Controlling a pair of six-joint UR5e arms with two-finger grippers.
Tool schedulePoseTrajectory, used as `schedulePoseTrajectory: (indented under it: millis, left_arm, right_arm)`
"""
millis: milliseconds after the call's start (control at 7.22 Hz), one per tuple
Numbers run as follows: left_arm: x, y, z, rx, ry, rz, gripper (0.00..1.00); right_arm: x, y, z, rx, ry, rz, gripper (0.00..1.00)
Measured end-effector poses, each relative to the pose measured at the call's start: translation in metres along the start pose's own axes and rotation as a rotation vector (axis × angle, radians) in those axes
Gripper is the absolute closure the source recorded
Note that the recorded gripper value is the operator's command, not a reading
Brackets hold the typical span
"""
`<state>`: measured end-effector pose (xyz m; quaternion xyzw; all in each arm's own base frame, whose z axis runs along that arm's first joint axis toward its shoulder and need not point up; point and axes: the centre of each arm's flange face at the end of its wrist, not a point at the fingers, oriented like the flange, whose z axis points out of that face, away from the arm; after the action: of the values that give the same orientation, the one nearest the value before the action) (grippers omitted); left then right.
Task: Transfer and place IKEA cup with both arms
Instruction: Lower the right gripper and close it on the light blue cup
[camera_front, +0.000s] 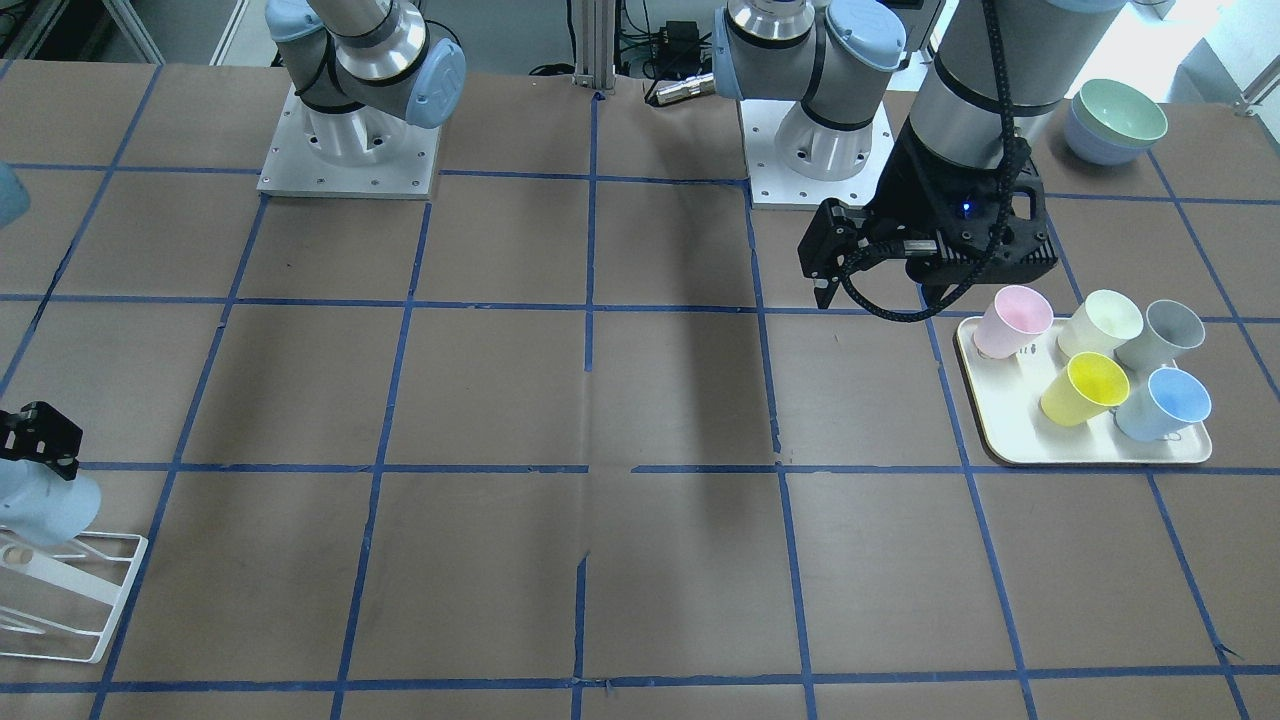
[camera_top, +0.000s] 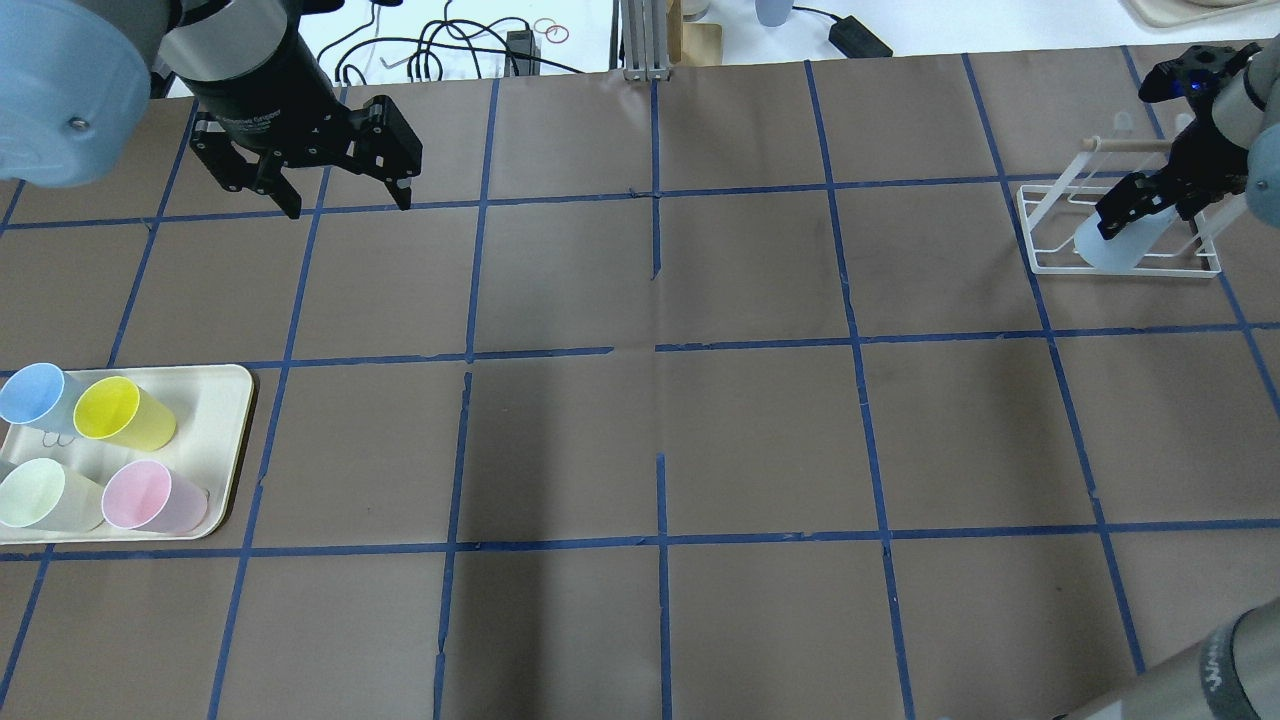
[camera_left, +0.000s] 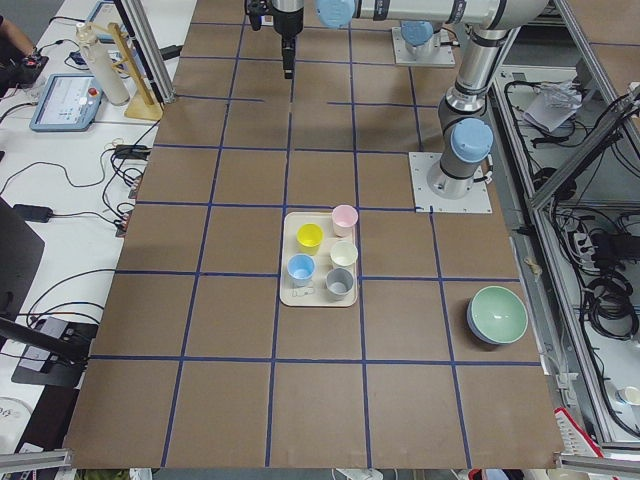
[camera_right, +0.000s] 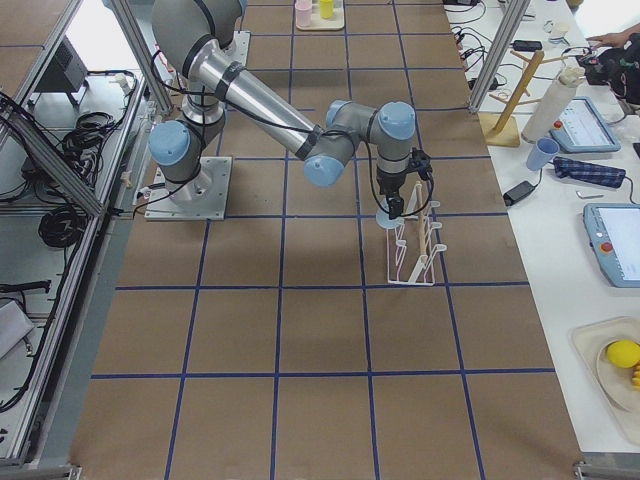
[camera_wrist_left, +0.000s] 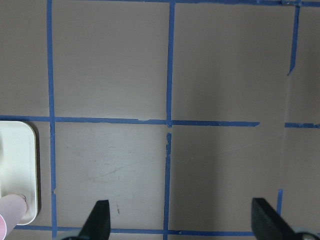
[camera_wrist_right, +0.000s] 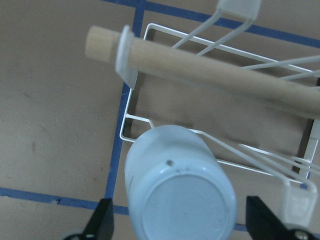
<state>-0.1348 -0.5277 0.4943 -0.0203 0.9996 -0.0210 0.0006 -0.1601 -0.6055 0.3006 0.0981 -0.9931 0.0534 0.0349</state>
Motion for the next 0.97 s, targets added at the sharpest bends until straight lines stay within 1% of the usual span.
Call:
schedulePoseTrajectory:
  millis: [138,277,415,692,969]
  left_arm:
    - [0.0,0.0,0.0,0.0,0.0,0.0,0.0]
    - [0.0,0.0,0.0001,0.0,0.0,0.0,0.0]
    - [0.0,0.0001,0.0004,-0.001,0.0,0.0,0.0]
    - [0.0,0.0002,0.0007,-0.001,0.0,0.0,0.0]
    - [0.0,0.0002,0.0007,-0.001,0.0,0.0,0.0]
  right_arm:
    - [0.0004,-0.0014,0.0004,0.005,0.001,0.0,0.17]
    - [0.0003,-0.0022,-0.0001,0.009,0.001,0.0,0.2]
    - [0.0002,-0.0026,-0.0005,0.011,-0.001,0.0,0.31]
    - [0.0002,-0.0028,-0.0018,0.013,0.001,0.001,0.76]
    - [0.0003,-0.0028,-0.0041,0.016,0.004,0.001,0.96]
